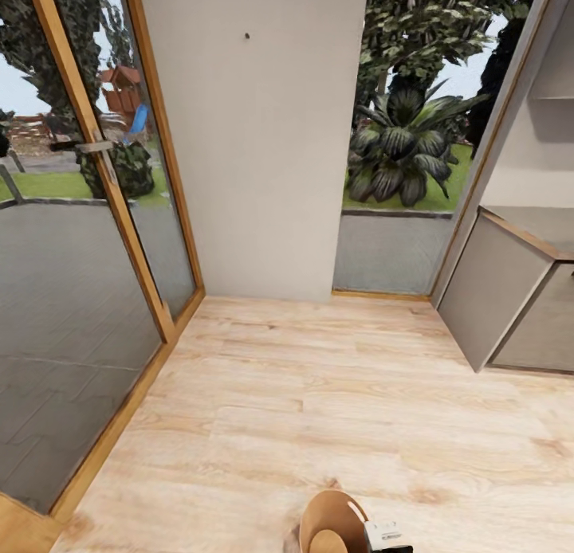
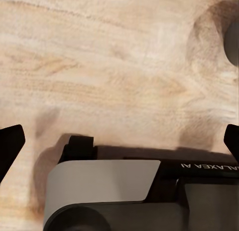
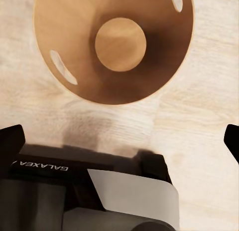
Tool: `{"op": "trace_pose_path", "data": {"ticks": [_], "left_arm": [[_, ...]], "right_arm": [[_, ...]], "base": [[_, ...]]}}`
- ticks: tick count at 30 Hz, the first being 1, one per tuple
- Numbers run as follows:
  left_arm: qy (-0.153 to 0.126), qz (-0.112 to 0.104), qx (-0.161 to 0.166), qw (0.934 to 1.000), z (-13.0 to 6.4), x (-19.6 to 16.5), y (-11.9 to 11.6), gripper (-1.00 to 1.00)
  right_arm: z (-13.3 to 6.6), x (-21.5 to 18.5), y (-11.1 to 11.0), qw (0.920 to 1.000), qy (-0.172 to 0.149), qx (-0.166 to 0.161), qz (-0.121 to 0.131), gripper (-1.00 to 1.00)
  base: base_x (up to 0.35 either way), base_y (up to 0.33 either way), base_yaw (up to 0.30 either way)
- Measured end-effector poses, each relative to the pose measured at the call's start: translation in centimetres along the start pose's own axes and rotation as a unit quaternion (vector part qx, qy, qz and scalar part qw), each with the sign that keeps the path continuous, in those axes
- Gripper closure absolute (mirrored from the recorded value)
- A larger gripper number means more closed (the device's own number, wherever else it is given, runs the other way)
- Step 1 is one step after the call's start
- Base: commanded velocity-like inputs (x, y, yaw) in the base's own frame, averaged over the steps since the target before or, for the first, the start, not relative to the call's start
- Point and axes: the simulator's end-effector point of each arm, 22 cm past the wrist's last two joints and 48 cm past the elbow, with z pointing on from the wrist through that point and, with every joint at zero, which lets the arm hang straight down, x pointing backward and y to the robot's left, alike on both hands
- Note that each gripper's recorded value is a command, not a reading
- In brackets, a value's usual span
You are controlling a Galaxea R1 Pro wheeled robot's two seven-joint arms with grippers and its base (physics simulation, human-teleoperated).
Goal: Put the three can of soda from the living room inside the tash can in the kitchen.
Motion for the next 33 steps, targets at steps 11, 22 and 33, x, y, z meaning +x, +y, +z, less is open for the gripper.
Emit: {"op": "trace_pose_path", "data": {"ticks": [11,22,33], "left_arm": [[-0.001,0.001,0.0,1.0,0.0,-0.04,-0.04,-1.0],[-0.002,0.0,0.0,1.0,0.0,-0.12,-0.06,-1.0],[-0.002,0.001,0.0,1.0,0.0,-0.13,0.01,-1.0]], "right_arm": [[0.0,0.0,0.0,1.0,0.0,0.0,0.0,-1.0],[0.01,0.03,0.05,1.0,0.0,0.0,-0.001,-1.0],[0.01,-0.01,-0.02,1.0,0.0,0.001,-0.003,-1.0]], "base": [[0.068,0.0,0.0],[0.06,0.0,0.0],[0.004,0.0,0.0]]}}
